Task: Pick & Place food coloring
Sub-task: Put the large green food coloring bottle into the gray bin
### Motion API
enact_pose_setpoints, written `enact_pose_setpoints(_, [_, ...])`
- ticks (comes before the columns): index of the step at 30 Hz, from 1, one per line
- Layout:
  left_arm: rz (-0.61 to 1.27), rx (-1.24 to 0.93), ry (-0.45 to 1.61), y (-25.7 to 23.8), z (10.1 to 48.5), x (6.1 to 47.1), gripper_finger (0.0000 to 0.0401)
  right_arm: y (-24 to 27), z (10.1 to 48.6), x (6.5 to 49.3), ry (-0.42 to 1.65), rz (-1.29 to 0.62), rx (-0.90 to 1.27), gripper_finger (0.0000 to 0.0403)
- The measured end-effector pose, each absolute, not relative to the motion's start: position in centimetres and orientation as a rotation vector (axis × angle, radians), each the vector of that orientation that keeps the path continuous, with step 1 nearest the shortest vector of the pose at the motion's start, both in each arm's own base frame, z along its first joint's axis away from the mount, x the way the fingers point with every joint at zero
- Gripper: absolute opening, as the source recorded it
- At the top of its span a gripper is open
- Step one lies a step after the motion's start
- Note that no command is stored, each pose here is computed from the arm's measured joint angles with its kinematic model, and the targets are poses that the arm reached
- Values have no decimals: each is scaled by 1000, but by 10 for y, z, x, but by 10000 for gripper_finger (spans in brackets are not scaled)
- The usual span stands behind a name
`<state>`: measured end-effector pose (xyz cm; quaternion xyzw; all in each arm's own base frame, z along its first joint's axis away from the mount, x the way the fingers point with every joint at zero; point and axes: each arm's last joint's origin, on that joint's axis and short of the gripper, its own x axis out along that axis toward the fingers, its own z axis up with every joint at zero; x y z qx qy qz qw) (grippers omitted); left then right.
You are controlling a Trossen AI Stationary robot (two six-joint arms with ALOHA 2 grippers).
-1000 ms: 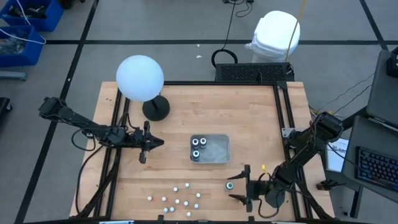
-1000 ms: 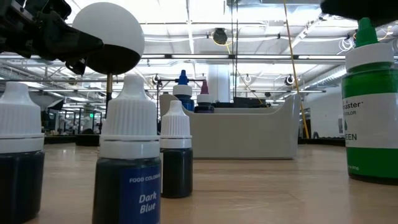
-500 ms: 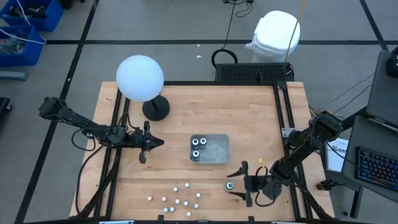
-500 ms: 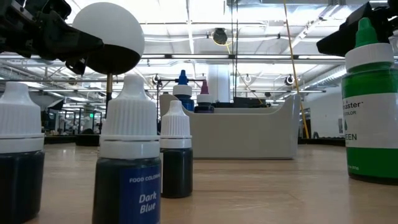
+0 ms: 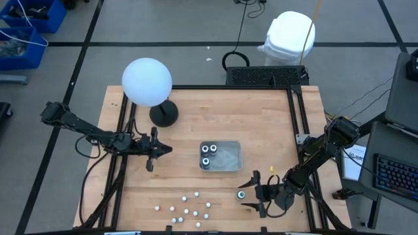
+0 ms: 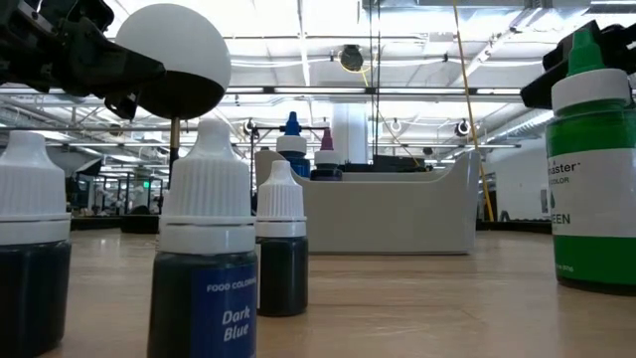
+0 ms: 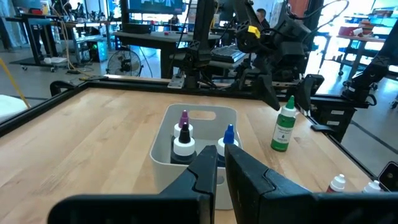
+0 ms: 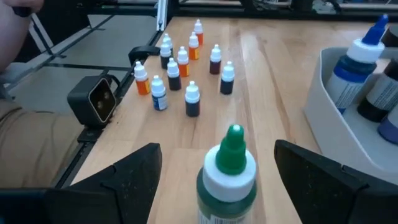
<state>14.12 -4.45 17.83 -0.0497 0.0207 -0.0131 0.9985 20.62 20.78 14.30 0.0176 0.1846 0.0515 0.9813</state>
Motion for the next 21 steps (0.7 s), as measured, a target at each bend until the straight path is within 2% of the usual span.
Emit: enact_pose_setpoints(21, [-26,-101,41,-44,178,141,37,205,139,206,406,77,56,297])
